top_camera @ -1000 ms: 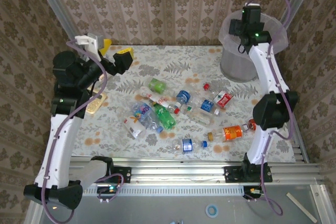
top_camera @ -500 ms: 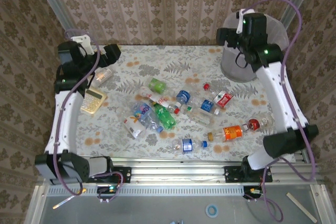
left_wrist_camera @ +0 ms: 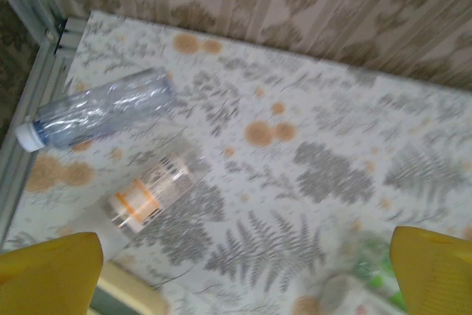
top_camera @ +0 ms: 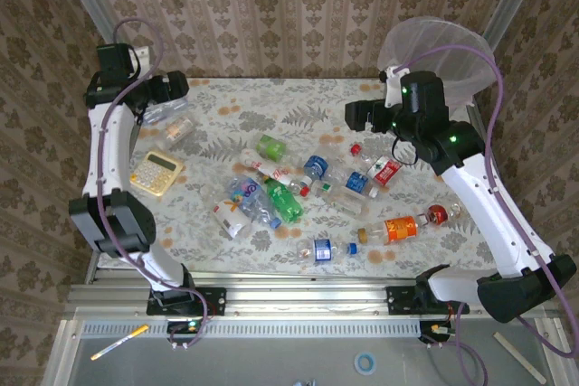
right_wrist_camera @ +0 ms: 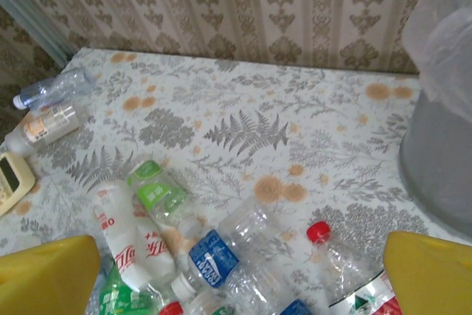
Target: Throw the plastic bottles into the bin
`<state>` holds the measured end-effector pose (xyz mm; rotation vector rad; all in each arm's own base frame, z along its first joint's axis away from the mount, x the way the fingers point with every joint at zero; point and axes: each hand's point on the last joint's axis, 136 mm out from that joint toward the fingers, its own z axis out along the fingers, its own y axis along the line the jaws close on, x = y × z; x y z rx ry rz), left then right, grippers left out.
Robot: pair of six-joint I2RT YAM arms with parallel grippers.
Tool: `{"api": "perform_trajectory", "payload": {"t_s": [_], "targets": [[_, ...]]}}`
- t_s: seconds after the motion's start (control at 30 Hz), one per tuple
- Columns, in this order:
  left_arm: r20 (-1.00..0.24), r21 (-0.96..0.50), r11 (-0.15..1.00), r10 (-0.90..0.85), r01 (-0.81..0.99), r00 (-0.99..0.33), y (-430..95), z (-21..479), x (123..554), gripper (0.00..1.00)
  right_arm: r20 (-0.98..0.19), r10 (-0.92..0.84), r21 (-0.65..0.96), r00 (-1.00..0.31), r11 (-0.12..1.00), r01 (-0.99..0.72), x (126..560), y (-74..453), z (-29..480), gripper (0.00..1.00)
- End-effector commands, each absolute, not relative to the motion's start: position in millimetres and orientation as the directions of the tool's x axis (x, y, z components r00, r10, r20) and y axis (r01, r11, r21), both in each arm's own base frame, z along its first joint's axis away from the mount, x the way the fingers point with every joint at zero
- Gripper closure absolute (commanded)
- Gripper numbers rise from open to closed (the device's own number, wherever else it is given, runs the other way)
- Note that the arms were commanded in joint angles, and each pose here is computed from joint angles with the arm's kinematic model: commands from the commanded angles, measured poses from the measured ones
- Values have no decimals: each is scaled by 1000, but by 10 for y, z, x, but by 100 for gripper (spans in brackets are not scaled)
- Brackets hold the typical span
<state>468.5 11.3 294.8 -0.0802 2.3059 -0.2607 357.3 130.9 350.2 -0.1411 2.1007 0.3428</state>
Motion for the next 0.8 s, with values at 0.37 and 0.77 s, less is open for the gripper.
{"api": "perform_trajectory", "payload": {"t_s": [0.37, 0.77], "targets": [[-393, 25, 996, 90, 88, -915, 438, 1746, 4755, 0, -818, 25, 255, -575, 912, -322, 3452, 1540, 3314, 0], [-237, 120, 986, 138, 112, -962, 713, 1148, 5085, 3, -783, 3, 291, -622, 885, -362, 3220, 1718, 3097, 0]]}}
